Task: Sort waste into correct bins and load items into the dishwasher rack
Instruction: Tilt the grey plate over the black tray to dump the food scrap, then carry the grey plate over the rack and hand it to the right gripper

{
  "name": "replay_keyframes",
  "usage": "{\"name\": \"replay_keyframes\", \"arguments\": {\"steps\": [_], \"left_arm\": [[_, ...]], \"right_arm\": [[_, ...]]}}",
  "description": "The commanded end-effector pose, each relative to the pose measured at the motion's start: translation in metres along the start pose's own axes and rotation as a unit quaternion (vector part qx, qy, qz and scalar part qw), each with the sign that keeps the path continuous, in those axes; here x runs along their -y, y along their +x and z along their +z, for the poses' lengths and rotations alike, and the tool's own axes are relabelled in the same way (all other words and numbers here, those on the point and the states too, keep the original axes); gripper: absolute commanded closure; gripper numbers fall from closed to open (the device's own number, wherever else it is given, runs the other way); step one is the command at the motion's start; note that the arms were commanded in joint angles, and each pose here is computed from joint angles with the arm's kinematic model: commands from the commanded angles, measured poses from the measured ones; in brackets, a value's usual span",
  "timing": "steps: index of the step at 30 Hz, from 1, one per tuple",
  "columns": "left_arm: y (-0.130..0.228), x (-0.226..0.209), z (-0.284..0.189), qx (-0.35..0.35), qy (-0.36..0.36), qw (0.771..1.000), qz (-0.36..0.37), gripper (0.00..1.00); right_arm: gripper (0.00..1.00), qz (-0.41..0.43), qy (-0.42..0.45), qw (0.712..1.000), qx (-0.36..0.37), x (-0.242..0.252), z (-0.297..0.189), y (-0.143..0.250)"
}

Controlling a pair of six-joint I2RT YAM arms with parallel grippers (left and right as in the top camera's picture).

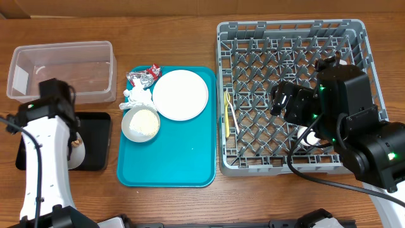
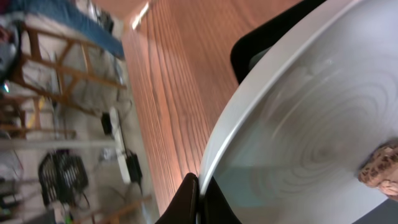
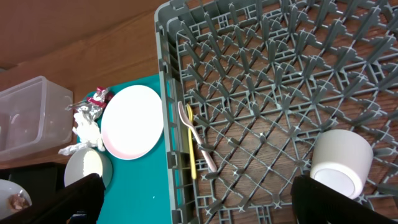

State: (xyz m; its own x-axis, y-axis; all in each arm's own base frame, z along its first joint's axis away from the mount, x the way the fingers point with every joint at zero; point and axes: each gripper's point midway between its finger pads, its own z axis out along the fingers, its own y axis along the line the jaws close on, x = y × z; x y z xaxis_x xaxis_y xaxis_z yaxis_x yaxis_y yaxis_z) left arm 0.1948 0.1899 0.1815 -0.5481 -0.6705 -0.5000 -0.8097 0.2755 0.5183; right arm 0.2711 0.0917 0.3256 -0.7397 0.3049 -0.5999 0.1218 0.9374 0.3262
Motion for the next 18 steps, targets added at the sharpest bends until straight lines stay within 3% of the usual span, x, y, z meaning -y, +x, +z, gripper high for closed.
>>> {"name": "replay_keyframes", "arguments": {"steps": [1, 12, 18], "left_arm": [[-0.026, -0.008, -0.022, 0.069, -0.017, 0.997, -0.026, 0.96], [-0.014, -0.004, -0.022, 0.047, -0.014, 0.999, 0.0, 0.96], [-0.025, 0.003, -0.034, 0.078, -0.009, 0.997, 0.025, 0.96]], "right_arm": [[0.0, 0.002, -0.003, 1.0, 0.014, -0.001, -0.005, -0.008], [0.0, 0.002, -0.003, 1.0, 0.014, -0.001, -0.005, -0.007], [0.0, 0.002, -0.003, 1.0, 0.014, -0.001, -0.005, -0.007]]}}
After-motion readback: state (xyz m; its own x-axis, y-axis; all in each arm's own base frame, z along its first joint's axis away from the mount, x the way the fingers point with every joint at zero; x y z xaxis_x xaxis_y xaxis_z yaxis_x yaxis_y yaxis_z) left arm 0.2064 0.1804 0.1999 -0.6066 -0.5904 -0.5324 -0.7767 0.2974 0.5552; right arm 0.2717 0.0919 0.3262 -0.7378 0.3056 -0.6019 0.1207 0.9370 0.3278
